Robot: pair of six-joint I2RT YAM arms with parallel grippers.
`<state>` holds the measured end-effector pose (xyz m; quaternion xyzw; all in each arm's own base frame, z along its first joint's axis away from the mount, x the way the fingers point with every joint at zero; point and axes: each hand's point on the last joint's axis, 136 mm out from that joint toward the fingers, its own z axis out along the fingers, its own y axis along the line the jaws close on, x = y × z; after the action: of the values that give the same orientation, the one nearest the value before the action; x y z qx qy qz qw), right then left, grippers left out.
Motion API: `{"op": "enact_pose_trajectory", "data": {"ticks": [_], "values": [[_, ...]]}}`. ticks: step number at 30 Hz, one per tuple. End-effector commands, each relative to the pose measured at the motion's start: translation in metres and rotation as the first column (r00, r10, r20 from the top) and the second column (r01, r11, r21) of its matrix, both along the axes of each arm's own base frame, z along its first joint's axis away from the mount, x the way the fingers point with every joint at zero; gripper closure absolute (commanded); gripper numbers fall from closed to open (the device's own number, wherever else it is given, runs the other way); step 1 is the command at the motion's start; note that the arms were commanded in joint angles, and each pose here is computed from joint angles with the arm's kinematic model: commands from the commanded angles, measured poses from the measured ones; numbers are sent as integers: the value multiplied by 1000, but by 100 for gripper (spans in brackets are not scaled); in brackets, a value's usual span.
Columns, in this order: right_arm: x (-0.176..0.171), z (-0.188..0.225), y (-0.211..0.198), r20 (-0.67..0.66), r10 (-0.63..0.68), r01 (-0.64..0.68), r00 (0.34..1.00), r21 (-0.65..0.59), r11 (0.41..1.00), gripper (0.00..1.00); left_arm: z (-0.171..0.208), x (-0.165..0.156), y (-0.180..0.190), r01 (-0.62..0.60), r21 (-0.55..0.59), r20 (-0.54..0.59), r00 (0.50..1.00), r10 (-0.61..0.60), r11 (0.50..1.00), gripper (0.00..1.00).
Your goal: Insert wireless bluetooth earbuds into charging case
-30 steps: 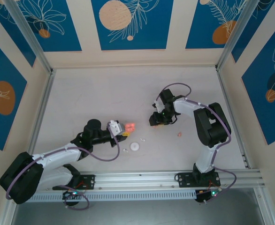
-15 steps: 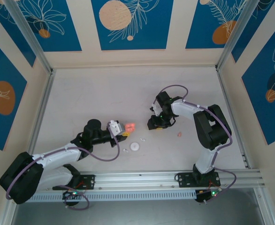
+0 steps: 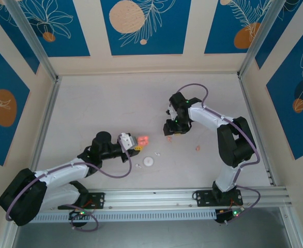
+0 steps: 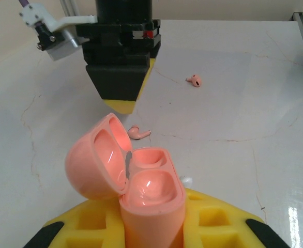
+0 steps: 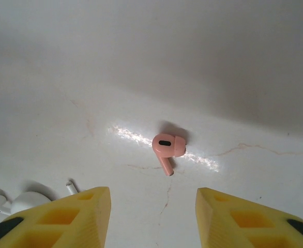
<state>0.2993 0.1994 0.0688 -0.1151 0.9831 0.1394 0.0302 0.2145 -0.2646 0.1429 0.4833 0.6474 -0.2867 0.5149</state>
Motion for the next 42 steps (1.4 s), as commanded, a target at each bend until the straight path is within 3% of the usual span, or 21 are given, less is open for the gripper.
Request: {"op": "enact_pose_trajectory", "data": {"ticks": [1,11,21,42], "values": [[-5,-9,-4,-51,1,-5,999,-80,997,53,7,1,0,4,-1,27,1000,-4,1000,85],[1,-32,1,-88,23,-35,996,-134,990,53,9,1,1,1,5,34,999,-1,1000,85],[5,-47,9,-105,33,-45,994,-110,993,54,9,0,0,7,2,30,1000,-7,1000,85],[6,-52,12,-99,33,-42,995,-98,994,73,4,1,0,4,12,18,1000,-4,1000,85]]}}
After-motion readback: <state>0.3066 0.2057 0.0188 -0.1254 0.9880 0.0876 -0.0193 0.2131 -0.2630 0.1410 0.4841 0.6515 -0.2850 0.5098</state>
